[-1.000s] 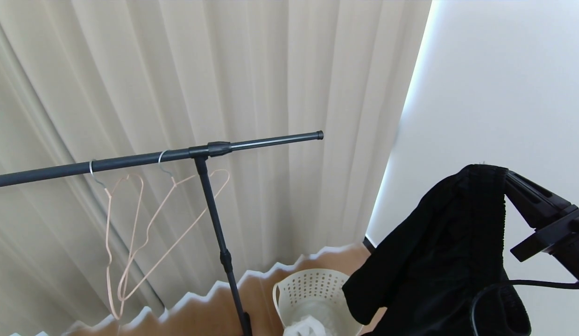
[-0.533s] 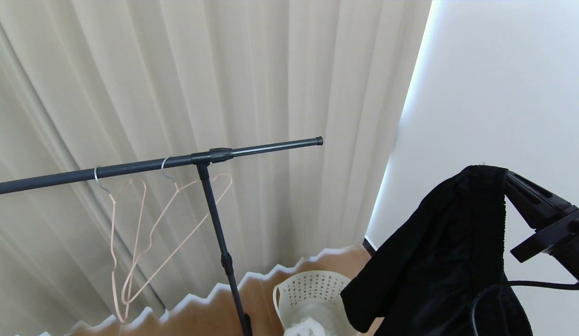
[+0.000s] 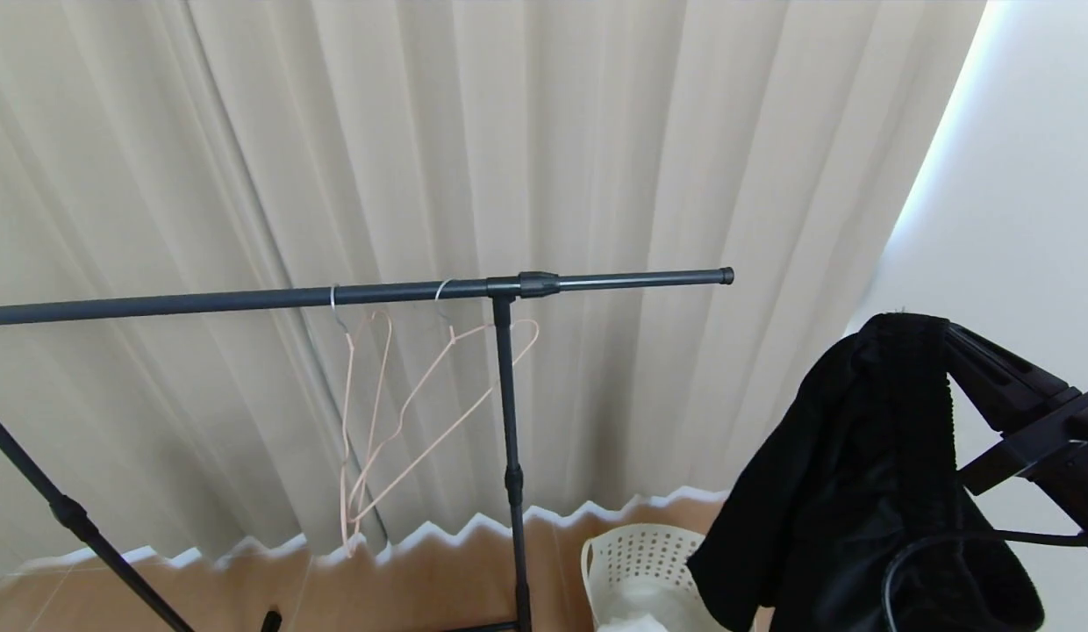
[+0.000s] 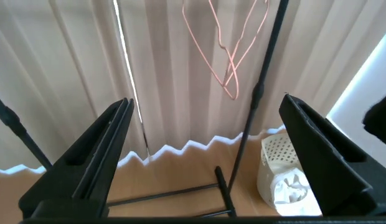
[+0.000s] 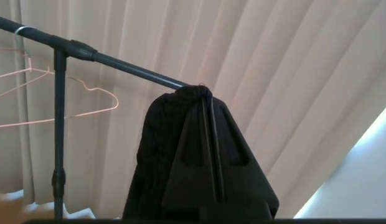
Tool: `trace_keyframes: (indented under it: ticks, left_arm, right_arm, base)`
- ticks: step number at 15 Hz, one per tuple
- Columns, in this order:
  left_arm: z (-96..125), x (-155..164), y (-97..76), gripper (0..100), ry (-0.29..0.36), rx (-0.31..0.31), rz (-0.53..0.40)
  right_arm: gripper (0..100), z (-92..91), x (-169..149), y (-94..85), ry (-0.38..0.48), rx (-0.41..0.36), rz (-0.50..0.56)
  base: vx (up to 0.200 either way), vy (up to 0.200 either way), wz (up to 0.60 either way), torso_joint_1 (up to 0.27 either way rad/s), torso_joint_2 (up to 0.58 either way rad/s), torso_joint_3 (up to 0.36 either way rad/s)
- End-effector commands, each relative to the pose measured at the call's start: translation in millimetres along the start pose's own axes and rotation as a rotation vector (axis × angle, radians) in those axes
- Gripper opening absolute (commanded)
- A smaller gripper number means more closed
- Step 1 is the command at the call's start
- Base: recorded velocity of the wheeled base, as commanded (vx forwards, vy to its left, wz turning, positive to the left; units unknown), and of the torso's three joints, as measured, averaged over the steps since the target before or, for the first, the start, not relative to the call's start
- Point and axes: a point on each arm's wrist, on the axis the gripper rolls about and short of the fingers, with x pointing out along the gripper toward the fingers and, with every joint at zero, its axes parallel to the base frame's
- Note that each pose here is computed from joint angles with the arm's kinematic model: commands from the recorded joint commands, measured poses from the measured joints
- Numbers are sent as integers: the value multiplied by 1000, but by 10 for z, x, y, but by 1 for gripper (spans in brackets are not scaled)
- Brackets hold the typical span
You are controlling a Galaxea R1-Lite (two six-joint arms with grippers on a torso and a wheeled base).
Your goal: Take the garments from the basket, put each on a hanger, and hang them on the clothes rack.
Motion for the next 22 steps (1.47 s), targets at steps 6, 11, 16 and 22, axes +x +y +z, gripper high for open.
trace_keyframes:
  ticks: [6, 11, 16, 22]
  left_arm:
    - [2, 1, 0, 100, 1, 0, 0]
    - [2, 1, 0, 100, 1, 0, 0]
    - [2, 1, 0, 100, 1, 0, 0]
    - [2, 1, 0, 100, 1, -2, 0]
  right_arm:
    - [0, -2, 2, 1, 0, -1, 0]
    - [0, 1, 0, 0, -1, -1, -1]
    - [0, 1, 0, 0, -1, -1, -1]
    - [0, 1, 0, 0, -1, -1, -1]
  base:
    - [-167, 0, 0, 1, 1, -5]
    - [-40, 160, 0, -5, 0, 7]
    - [0, 200, 0, 10, 3, 0]
    - [0, 200, 0, 2, 2, 2]
